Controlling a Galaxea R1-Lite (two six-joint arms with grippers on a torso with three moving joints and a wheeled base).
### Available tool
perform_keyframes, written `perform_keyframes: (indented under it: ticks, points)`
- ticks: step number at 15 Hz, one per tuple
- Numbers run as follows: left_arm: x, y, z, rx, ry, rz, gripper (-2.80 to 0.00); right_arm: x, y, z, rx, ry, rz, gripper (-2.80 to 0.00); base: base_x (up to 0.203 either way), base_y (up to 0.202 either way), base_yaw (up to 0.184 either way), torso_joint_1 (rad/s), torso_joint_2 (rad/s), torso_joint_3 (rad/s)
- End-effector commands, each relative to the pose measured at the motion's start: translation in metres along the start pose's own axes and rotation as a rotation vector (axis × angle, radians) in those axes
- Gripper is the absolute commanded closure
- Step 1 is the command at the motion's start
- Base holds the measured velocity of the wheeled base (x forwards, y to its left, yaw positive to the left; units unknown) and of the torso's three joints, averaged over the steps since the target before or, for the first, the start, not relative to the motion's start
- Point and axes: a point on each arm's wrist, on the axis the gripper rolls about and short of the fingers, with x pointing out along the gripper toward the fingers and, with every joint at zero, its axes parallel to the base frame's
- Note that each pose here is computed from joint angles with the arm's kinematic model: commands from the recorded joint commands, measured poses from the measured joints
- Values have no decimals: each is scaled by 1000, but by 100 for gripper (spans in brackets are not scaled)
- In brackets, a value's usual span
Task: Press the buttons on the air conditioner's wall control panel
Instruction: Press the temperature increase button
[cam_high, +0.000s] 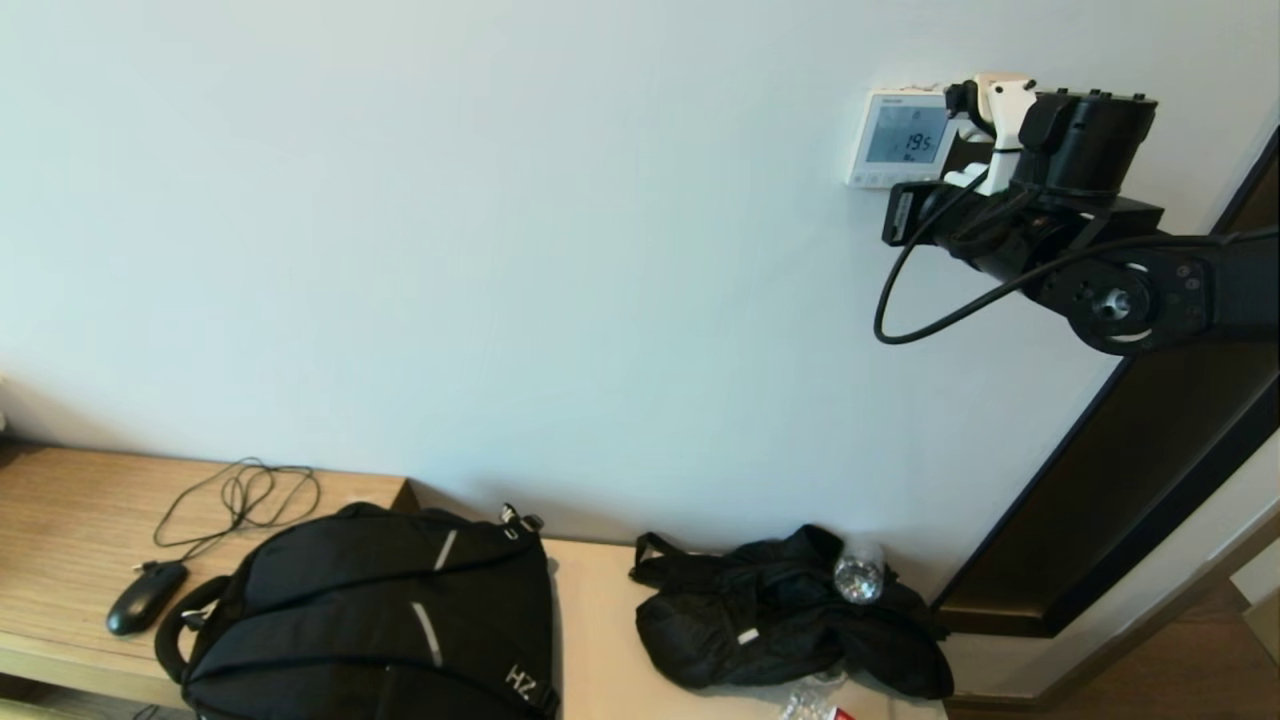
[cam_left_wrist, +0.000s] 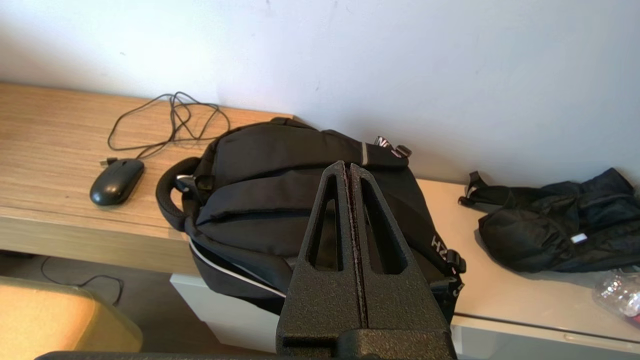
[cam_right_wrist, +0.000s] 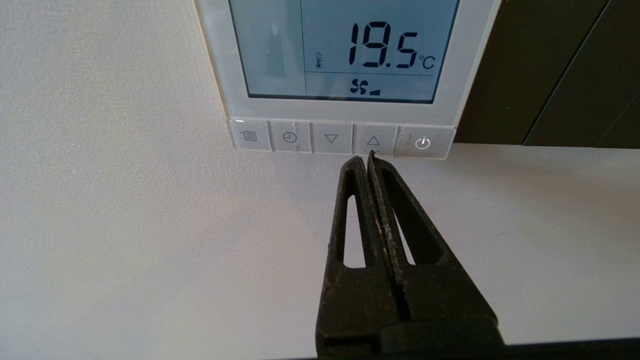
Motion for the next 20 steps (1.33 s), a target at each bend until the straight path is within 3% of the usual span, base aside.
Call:
perform_keyframes:
  ticks: [1, 20]
  points:
    - [0, 0, 0, -1, 1, 1, 0, 3, 0, -1, 0, -4, -4, 0, 0, 0, 0, 0, 0, 0]
    - [0, 0, 0, -1, 1, 1, 0, 8, -3, -3, 7, -7, -16, 0, 0, 0, 0, 0, 0, 0]
